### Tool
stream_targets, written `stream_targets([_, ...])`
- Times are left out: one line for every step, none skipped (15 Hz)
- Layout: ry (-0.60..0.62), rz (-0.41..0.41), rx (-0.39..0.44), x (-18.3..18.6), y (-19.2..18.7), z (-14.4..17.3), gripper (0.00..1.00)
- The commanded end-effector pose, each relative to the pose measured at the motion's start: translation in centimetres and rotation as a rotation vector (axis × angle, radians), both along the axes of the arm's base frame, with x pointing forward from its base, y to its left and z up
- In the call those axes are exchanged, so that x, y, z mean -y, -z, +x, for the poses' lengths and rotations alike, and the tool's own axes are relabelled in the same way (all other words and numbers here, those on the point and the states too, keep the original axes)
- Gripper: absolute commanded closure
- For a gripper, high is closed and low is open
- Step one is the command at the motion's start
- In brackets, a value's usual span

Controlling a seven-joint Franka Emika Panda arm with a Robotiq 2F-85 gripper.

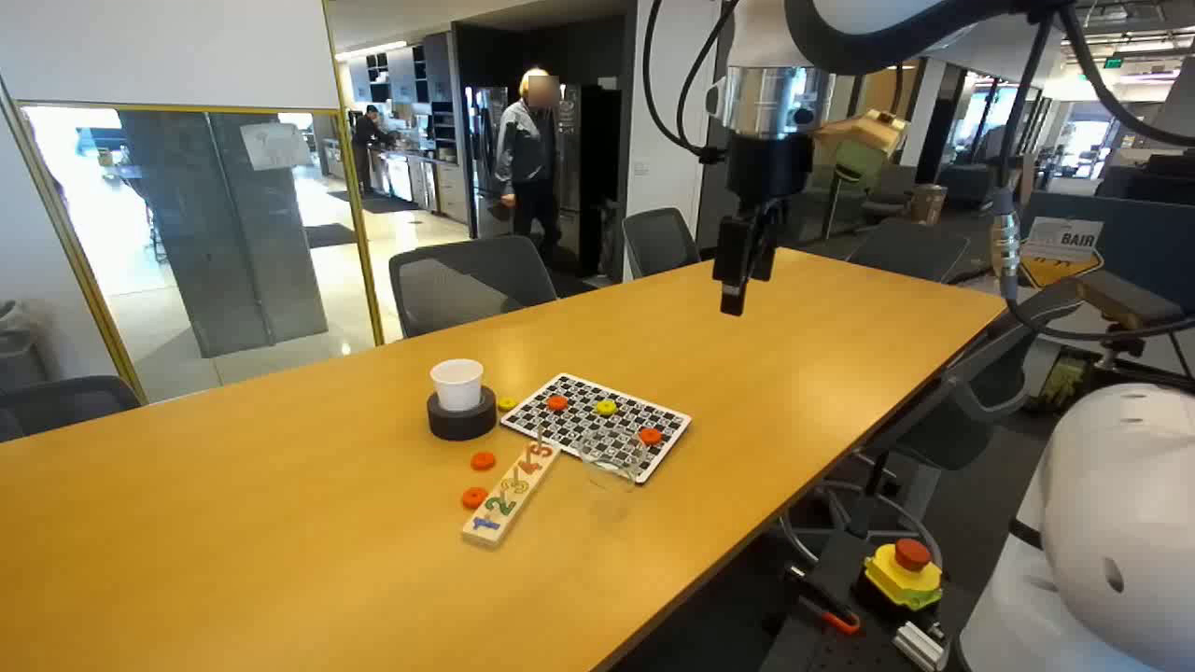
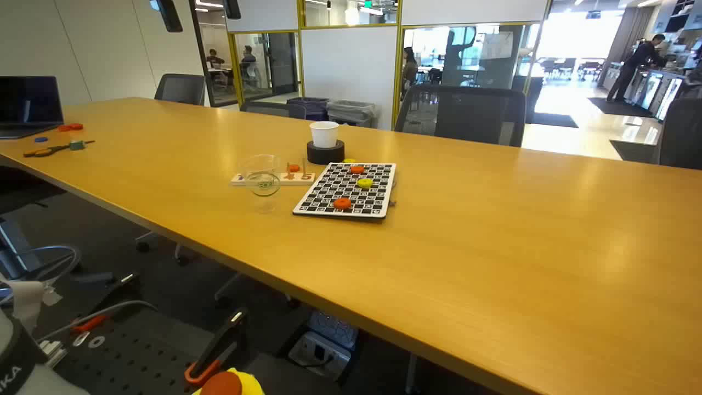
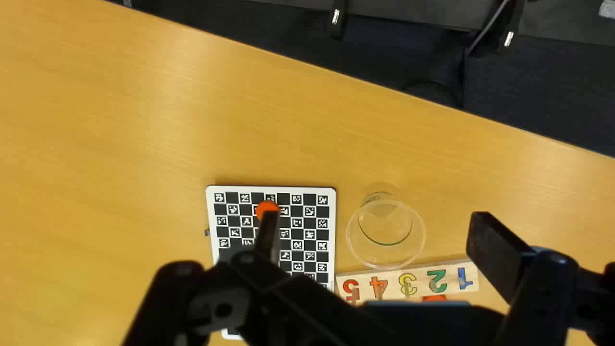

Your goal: Pick up all the orange objects from the table and put them in the colorless cup then pick up all the yellow objects from the table and put them in the white cup

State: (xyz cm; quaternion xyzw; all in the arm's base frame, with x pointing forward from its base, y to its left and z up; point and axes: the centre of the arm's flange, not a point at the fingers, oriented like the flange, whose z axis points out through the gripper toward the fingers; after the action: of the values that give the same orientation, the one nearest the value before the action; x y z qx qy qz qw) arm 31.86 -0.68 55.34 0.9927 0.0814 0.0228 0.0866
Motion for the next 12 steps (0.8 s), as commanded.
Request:
stream_targets([0.0,0.0,0.007,0.0,-0.3,0.0,0.0])
stream_targets([0.0,0.0,0.012,0.0,-0.5,0.0,0.0])
stream_targets([0.0,0.0,0.017,0.0,-0.7,-0.1,0.0])
stream_targets([0.0,0.0,0.018,0.0,-0.7,-0.1,0.0])
stream_targets([0.0,0.0,0.018,0.0,-0.7,-0.1,0.0])
stream_targets([-0.008,0.011,0.031,0.1,-0.4,0.5,0.0])
stream_targets([0.003,0.022,0.05,0.1,-0.1,1.1,0.0])
stream_targets([0.009,0.029,0.081,0.1,0.2,2.3,0.0])
stream_targets([-0.002,0.029,0.099,0.0,0.4,3.2,0.0])
stream_targets([-0.006,0.025,0.127,-0.2,0.6,5.0,0.0])
stream_targets([-0.01,0.024,0.15,-0.3,0.9,6.2,0.0])
stream_targets([-0.034,0.036,0.172,-0.4,1.3,8.3,0.0])
